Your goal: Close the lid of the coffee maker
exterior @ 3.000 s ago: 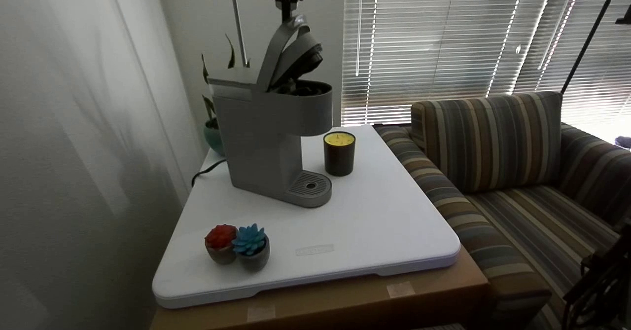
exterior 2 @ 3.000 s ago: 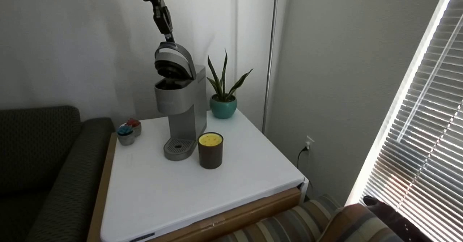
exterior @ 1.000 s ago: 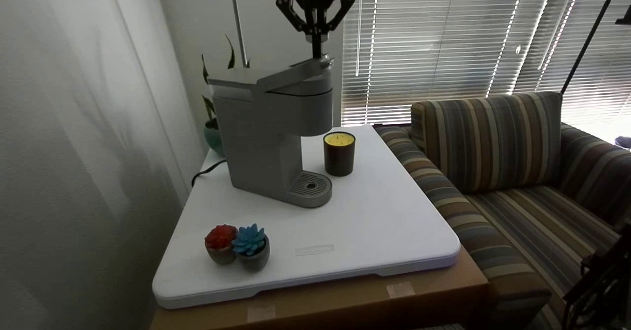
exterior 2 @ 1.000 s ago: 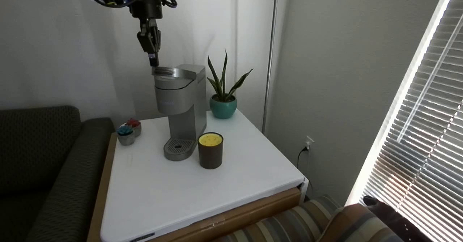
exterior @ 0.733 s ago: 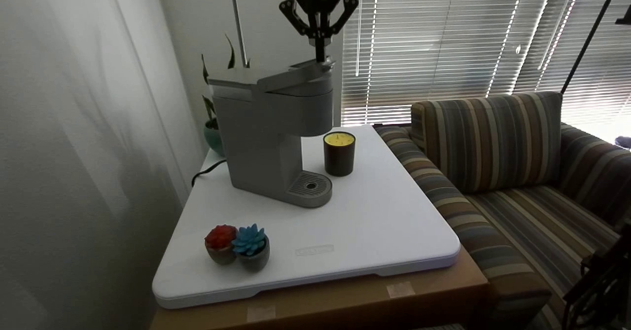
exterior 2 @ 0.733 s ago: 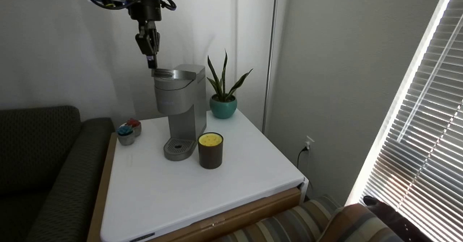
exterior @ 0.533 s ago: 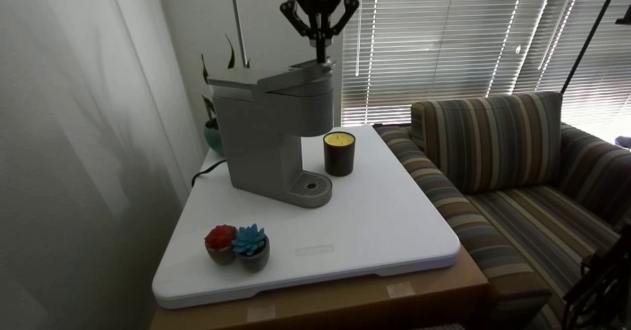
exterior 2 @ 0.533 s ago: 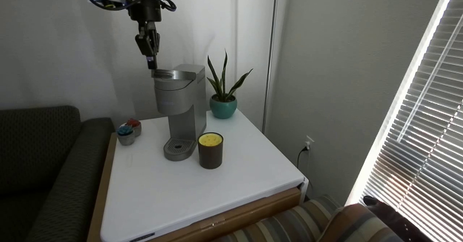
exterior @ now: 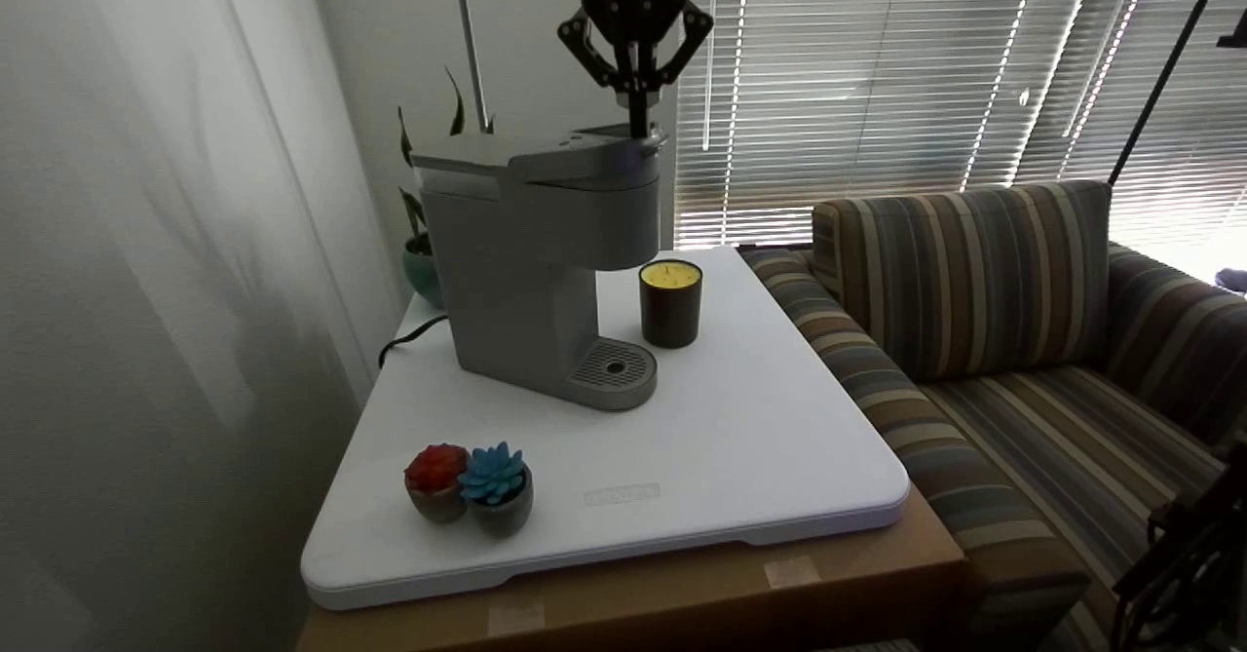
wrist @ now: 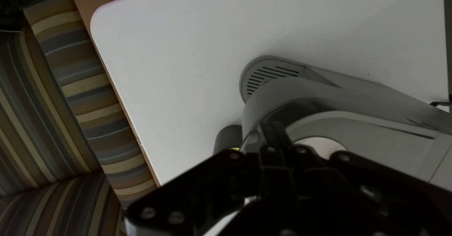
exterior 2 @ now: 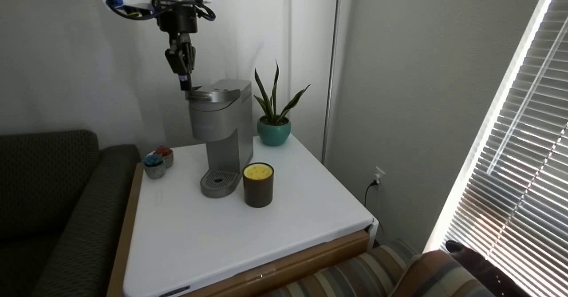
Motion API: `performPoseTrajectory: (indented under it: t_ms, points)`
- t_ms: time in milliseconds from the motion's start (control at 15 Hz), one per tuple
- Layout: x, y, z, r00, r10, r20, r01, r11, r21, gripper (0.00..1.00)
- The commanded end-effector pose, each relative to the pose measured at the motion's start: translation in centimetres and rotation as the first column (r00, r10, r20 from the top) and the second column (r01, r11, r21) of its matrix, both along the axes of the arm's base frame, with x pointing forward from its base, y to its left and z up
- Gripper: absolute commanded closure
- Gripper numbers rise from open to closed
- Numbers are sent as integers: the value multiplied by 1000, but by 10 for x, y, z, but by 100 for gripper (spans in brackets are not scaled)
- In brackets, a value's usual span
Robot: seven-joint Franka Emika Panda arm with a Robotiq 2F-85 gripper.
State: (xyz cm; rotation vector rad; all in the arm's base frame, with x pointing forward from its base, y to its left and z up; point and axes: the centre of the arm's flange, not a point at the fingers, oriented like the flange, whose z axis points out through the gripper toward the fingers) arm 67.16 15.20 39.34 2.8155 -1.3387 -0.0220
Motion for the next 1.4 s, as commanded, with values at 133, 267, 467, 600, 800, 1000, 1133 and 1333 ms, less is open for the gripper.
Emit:
performPoseTrajectory:
  t_ms: [133, 267, 467, 600, 800, 1000, 1133, 1333]
  points:
    - [-26, -3, -63, 997, -18, -76, 19, 1000, 7, 100]
    - [-33, -2, -81, 993, -21, -114, 22, 1000, 0, 100]
    - [-39, -3, -96, 989, -24, -144, 23, 1000, -7, 100]
    - [-41, -1, -94, 988, -17, -151, 16, 1000, -7, 100]
    - [-43, 1, -75, 988, 12, -156, -11, 1000, 7, 100]
    - [-44, 5, -48, 989, 56, -137, -52, 998, 27, 100]
    - [-46, 8, -22, 987, 95, -127, -91, 995, 36, 100]
    - [-49, 9, 18, 982, 147, -118, -144, 989, 37, 100]
